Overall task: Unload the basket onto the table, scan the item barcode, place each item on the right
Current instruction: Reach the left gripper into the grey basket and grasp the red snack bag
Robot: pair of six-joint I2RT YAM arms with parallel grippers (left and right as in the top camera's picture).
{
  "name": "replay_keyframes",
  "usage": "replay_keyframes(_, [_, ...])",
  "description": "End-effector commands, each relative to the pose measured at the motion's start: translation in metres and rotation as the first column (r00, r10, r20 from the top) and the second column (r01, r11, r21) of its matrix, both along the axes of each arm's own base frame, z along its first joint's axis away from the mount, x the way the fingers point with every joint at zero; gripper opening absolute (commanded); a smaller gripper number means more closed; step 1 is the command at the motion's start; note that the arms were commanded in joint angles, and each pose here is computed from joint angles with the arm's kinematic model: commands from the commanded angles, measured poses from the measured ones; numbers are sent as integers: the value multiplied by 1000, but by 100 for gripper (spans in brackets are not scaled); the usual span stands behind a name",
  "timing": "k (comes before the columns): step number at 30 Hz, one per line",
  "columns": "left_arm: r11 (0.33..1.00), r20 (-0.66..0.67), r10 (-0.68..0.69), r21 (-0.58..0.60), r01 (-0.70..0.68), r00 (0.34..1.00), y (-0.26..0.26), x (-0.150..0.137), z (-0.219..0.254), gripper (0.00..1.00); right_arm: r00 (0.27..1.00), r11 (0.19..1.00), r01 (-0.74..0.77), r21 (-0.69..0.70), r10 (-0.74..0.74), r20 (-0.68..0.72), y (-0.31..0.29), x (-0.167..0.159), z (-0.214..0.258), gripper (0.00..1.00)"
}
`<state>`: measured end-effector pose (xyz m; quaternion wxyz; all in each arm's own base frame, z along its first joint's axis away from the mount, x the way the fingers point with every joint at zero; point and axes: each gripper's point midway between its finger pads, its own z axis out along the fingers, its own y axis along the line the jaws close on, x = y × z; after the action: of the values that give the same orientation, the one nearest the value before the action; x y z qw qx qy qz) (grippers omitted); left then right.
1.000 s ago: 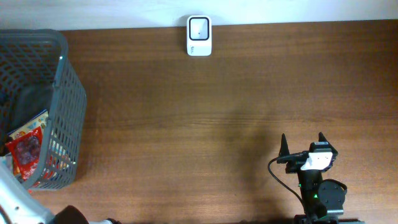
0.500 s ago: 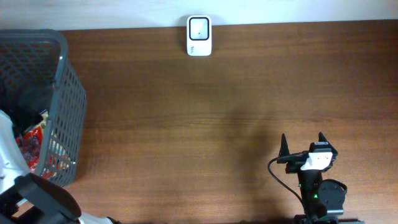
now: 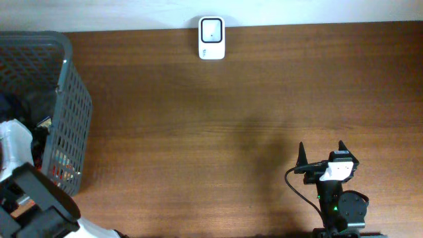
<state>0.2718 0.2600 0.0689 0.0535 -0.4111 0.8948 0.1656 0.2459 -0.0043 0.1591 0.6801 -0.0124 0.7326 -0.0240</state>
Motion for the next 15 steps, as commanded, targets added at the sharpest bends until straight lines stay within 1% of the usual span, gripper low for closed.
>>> replay_keyframes(1, [999,-81,13,-49,-17,997,-1,-15,-30,64,1000,1000,1,7,-1,-3,1,0,-3,98])
replay_keyframes(2, [999,-85,14,-50,-19,996,-1,-16,-31,48,1000,1000,1,7,-1,-3,1,0,-3,98])
replay_keyframes(3, [999,-86,16,-43,-19,996,0,-16,-31,35,1000,1000,1,7,-1,-3,1,0,-3,99])
replay_keyframes(4, [999,-81,16,-39,-19,997,1,-15,-29,28,1000,1000,1,7,-1,-3,1,0,-3,98])
replay_keyframes(5, [999,-74,16,-35,-19,997,3,-13,-26,17,1000,1000,1,7,-1,-3,1,0,-3,99])
replay_keyframes(7, [1000,-60,17,-25,-18,998,7,-7,-15,2,1000,1000,1,7,-1,-3,1,0,-3,98])
replay_keyframes(8, [1000,-48,17,-16,-18,999,10,-2,-2,0,1000,1000,1,7,-1,-3,1,0,-3,99])
replay_keyframes(11, [1000,15,24,9,-24,1000,19,14,41,0,1000,1000,1,7,-1,-3,1,0,-3,98])
replay_keyframes(15, [1000,160,1,1,-2,987,17,38,100,0,1000,1000,1,7,-1,-3,1,0,-3,98])
